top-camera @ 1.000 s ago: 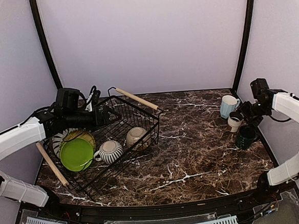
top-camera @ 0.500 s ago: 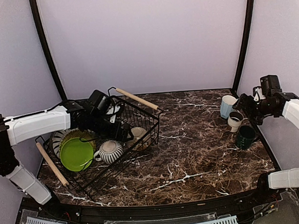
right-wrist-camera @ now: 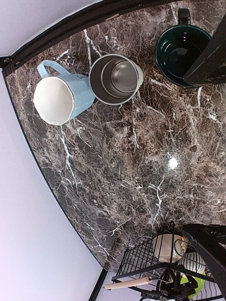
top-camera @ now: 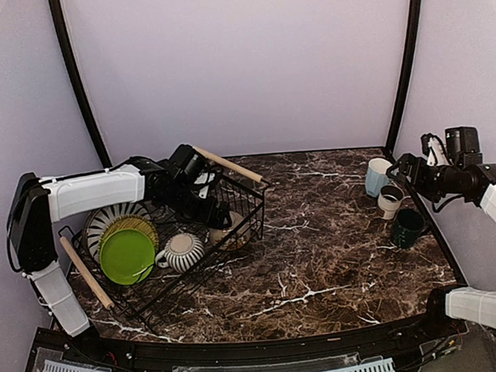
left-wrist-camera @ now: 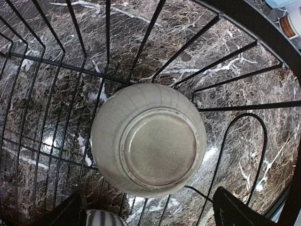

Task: Unload the mixed dishes from the dish rack
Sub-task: Grab the bowl from the dish rack.

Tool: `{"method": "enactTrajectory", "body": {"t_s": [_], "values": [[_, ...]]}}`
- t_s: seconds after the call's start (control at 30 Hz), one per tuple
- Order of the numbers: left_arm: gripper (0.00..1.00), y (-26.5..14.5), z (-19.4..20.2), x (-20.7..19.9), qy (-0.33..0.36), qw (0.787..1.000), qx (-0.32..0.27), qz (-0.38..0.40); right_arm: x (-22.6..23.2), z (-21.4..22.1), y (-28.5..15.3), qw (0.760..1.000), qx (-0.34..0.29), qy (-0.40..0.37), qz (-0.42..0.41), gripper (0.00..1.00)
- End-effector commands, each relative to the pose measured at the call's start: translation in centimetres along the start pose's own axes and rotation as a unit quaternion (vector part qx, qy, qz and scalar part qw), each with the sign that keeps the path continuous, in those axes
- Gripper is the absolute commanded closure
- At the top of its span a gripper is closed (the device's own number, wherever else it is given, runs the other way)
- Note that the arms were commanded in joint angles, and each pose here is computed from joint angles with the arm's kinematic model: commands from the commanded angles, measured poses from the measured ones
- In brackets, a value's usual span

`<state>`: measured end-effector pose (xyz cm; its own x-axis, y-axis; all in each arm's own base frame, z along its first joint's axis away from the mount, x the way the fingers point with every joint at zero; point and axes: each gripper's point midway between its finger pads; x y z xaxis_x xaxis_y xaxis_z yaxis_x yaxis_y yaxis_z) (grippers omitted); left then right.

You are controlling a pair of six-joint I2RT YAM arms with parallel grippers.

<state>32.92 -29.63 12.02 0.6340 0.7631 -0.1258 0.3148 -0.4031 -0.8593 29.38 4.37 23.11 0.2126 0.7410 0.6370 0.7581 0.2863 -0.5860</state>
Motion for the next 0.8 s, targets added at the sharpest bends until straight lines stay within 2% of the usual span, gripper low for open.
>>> {"method": "enactTrajectory", "body": {"t_s": [0.0, 0.27, 0.4, 0.63, 0.77], "values": [[0.06, -2.3, 1.5, 0.9, 0.012, 0.999, 0.027, -0.031, 0.3, 0.2, 0.2, 1.000, 0.005, -0.020, -0.016, 0.01], [0.02, -5.6, 7.4, 3.9, 0.008, 0.989, 0.088, -0.121, 0.9, 0.5, 1.3, 0.999, 0.017, -0.017, -0.041, 0.01], [0.01, -6.7, 9.2, 4.9, -0.001, 0.984, 0.102, -0.148, 1.0, 0.6, 1.6, 0.999, 0.023, -0.014, -0.047, 0.01], [0.01, -5.1, 10.7, 3.4, -0.043, 0.993, 0.092, -0.058, 1.1, 0.6, 1.3, 0.998, 0.019, -0.017, -0.050, 0.01], [0.01, -4.4, 11.4, 2.7, -0.062, 0.993, 0.095, -0.034, 1.0, 0.6, 0.9, 0.999, 0.013, -0.019, -0.046, 0.01]]}}
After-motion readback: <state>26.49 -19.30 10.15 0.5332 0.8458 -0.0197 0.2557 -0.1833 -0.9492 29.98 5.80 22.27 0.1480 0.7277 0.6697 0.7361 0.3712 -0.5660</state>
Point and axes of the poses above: each gripper's point midway between its finger pads, its own y axis out along the fingers, its own x axis along the line the jaws close on, z = x × y, and after that the axes turned 15 degrees about y, right-handed
